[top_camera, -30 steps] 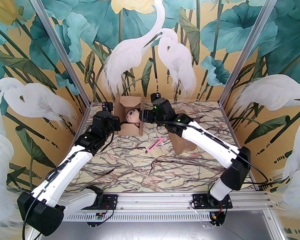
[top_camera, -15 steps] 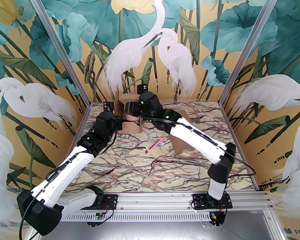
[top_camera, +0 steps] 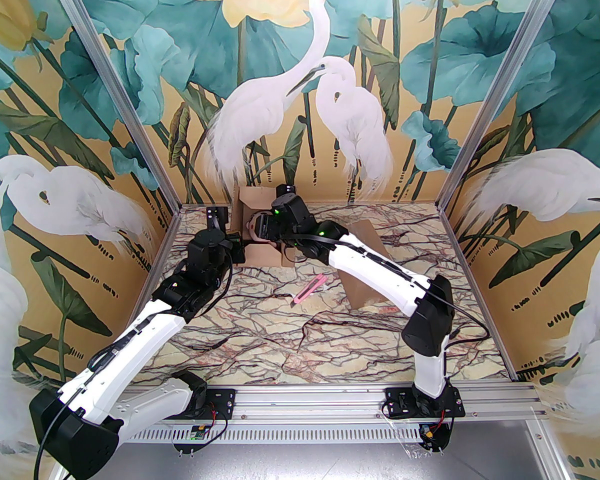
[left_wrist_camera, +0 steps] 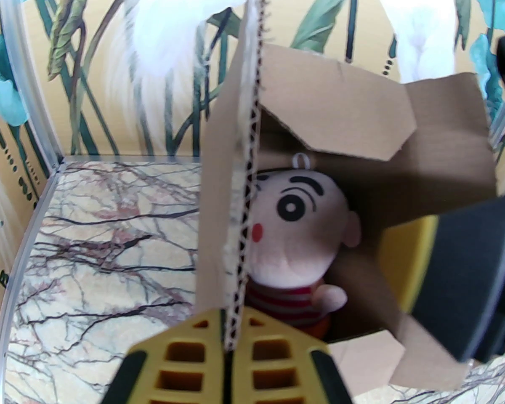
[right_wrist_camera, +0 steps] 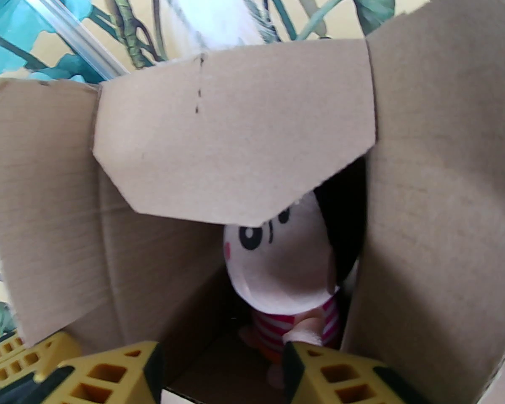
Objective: Unpack the express box
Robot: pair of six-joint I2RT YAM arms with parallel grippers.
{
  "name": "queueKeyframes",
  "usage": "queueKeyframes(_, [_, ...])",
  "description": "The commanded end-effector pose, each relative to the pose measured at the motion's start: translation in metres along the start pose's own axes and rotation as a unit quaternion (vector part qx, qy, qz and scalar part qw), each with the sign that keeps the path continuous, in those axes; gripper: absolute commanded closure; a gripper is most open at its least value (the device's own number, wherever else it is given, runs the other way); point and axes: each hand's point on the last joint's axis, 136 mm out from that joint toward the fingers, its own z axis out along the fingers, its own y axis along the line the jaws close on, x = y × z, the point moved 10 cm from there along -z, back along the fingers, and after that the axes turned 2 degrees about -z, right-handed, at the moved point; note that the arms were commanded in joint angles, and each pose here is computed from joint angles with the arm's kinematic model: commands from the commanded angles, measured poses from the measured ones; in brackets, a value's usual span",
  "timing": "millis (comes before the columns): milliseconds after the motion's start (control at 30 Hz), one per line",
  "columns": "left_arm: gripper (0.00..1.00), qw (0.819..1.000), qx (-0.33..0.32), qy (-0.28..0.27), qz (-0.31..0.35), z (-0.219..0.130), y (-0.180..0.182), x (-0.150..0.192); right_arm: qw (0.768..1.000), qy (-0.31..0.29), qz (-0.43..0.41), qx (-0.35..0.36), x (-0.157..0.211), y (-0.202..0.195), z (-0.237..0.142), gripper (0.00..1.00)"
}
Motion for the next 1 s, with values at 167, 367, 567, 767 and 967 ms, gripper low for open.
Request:
queueKeyframes(167, [1.00, 0.994, 0.080, -0.074, -0.014, -0.012, -0.018, -0.018, 0.994, 0.007, -0.030, 0.105, 0.014, -0.021, 0.049, 0.30])
queueKeyframes(367, [1.00, 0.990, 0.123, -0.071, -0.011, -0.009, -0.025, -0.014, 0.987, -0.018, -0.026, 0.159, 0.025, -0.036, 0.069, 0.20])
queueKeyframes(567, [1.00, 0.987, 0.144, -0.066, -0.016, -0.004, -0.031, -0.013, 0.978, -0.001, -0.025, 0.208, 0.041, -0.055, 0.096, 0.19])
queueKeyframes(767, [1.00, 0.987, 0.148, -0.063, -0.011, -0.003, -0.033, -0.013, 0.968, 0.037, -0.034, 0.245, 0.057, -0.074, 0.115, 0.26])
queueKeyframes(967, [1.00, 0.988, 0.144, -0.060, -0.012, 0.000, -0.033, -0.010, 0.971, 0.060, -0.028, 0.231, 0.065, -0.085, 0.125, 0.58])
